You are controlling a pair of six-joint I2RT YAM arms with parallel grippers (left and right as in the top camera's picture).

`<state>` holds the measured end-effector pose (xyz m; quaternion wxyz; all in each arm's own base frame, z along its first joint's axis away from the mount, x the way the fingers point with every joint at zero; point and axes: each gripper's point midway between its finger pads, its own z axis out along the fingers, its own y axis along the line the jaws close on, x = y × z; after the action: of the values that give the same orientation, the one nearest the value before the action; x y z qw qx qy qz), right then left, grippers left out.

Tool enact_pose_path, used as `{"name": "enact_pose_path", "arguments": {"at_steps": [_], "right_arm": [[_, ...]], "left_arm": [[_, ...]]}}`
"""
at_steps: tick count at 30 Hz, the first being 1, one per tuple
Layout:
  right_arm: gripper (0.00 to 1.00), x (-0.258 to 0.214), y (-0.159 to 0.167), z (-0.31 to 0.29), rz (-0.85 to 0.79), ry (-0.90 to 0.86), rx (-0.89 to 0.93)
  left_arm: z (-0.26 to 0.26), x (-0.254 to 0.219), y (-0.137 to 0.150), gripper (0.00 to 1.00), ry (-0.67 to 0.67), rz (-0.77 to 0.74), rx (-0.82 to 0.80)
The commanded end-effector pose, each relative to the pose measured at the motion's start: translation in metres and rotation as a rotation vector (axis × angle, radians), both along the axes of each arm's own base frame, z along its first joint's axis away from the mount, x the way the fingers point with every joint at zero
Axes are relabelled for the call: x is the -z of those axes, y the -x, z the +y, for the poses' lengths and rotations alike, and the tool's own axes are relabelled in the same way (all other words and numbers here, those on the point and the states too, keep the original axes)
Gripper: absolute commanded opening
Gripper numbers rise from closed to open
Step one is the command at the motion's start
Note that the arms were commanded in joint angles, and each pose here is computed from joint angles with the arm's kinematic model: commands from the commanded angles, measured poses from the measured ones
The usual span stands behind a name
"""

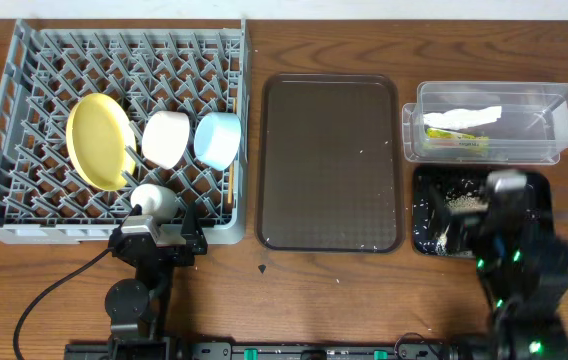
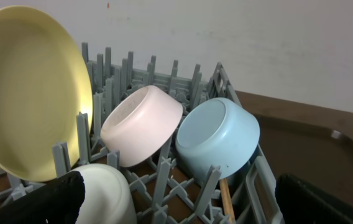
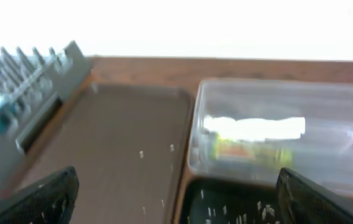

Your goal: Sort waste into correct bins and load items into the dishwasher

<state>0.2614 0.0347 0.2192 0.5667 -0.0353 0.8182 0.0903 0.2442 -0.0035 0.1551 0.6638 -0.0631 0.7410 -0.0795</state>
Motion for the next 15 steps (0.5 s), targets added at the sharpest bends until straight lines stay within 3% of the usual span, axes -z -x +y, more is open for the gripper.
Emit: {"name": "enact_pose_path", "arguments": {"at_steps": [1, 10, 15], "right_arm": [[0.99, 0.027, 0.015, -0.011, -0.083, 0.069, 0.043], [0.99, 0.059, 0.016, -0.015, -0.3, 0.063, 0.072], [0.99, 0.059, 0.016, -0.018, -0.303, 0.074, 0.085]], "left_arm": [[-0.001, 0.015, 0.0, 0.98, -0.008, 0.035, 0.006], [-0.001, 0.015, 0.0, 0.98, -0.008, 0.035, 0.006], [-0.001, 0.015, 0.0, 0.98, -0.008, 0.035, 0.006]]}}
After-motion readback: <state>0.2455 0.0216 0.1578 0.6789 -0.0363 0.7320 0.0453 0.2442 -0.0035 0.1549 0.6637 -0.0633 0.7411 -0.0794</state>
